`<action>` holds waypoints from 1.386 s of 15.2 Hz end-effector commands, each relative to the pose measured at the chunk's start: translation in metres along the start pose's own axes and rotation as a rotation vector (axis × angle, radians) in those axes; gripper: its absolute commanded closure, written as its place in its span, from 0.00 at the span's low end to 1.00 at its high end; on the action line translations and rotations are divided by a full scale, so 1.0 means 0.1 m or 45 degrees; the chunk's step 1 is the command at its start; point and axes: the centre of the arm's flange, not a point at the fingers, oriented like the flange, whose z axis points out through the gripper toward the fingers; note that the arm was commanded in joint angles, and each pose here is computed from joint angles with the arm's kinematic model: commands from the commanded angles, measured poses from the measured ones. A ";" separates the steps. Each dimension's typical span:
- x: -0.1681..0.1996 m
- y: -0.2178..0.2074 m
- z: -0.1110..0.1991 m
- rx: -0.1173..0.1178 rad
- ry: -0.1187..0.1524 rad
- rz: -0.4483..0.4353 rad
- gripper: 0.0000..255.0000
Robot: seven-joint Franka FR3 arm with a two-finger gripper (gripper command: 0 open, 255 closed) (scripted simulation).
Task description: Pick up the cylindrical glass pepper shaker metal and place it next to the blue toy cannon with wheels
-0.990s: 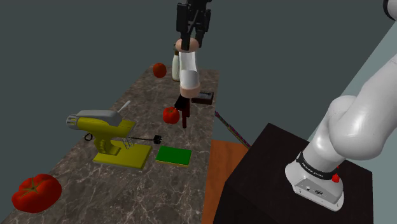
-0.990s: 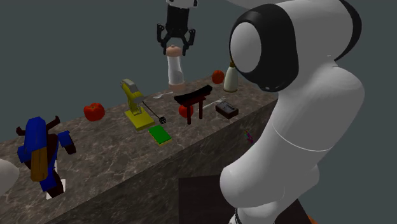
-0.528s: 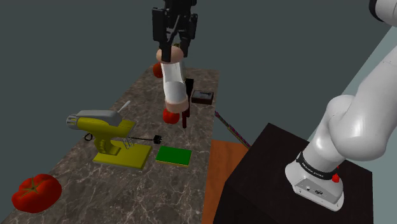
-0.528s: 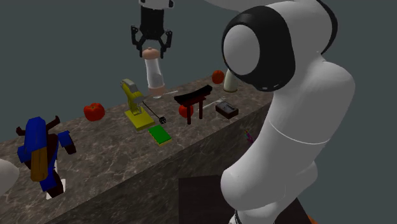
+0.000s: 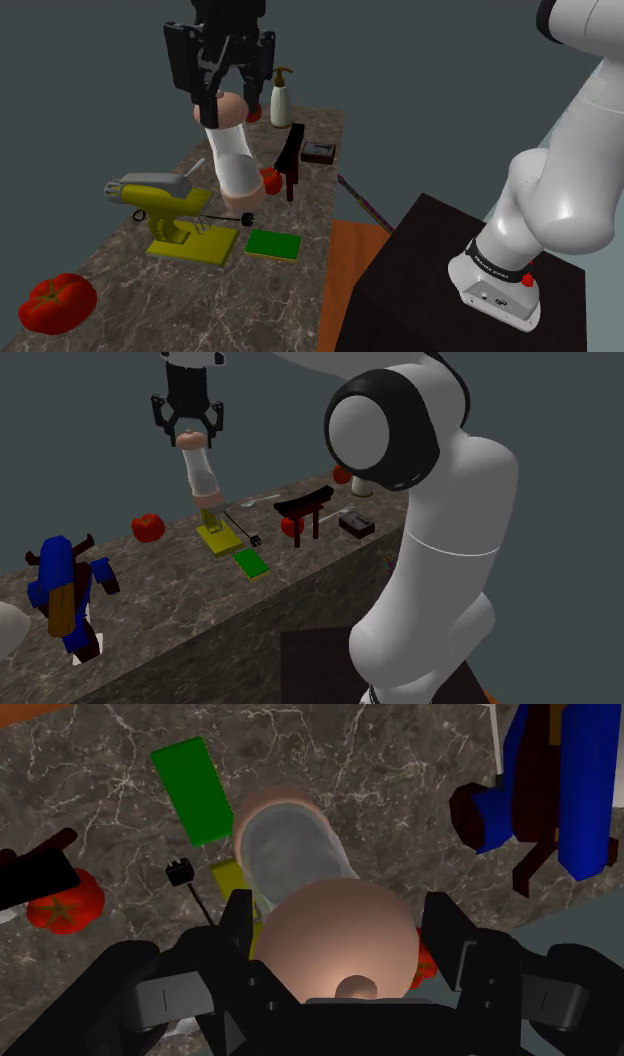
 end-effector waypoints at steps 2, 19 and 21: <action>-0.02 -0.39 0.08 0.001 0.001 0.003 1.00; -0.07 -1.13 0.79 0.001 0.001 0.003 1.00; -0.08 -1.11 0.89 0.001 0.001 0.003 1.00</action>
